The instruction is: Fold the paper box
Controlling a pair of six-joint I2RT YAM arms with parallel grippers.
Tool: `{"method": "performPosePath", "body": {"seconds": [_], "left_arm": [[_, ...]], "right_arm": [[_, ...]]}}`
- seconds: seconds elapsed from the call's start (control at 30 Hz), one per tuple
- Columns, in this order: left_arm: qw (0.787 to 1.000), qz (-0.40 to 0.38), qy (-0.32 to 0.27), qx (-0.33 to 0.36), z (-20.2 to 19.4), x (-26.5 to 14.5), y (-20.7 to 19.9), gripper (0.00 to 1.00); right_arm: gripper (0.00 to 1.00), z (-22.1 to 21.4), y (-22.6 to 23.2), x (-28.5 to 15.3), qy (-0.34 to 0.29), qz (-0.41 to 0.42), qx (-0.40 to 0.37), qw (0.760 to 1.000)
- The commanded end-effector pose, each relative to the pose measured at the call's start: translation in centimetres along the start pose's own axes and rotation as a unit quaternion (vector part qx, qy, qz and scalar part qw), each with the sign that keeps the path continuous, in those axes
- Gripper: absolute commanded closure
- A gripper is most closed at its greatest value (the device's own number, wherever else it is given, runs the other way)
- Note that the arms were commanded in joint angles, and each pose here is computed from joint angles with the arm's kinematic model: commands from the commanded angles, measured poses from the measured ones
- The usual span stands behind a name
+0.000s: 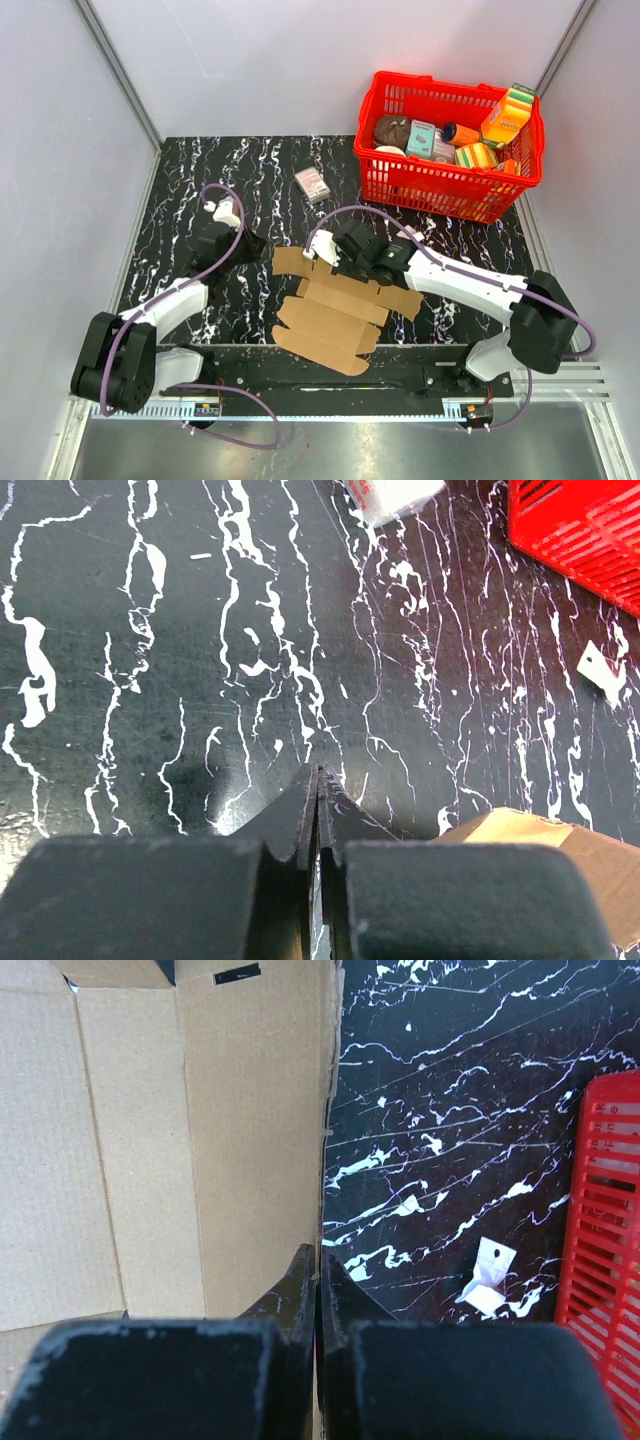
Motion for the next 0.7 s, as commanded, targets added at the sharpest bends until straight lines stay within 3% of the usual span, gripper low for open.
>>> {"method": "performPosePath", "body": {"seconds": [0.0, 0.67], "left_arm": [[0.998, -0.047, -0.035, 0.010, 0.6, 0.4, -0.8, 0.98], [0.986, -0.167, -0.016, 0.003, -2.0, 1.7, -2.6, 0.98]], "right_arm": [[1.00, 1.2, 0.0, -0.8, -0.039, -0.016, -0.029, 0.999], [1.00, 0.9, 1.2, -0.9, -0.057, 0.013, -0.041, 0.997]]}}
Point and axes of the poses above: each gripper's point midway between its finger pads, its own x axis out along the fingers, its own y axis along the line the jaws close on, z = x × y, the point moved 7 cm from there along -x, back along the fingers, and after that the axes turned 14 degrees about x, right-handed, at the moved point
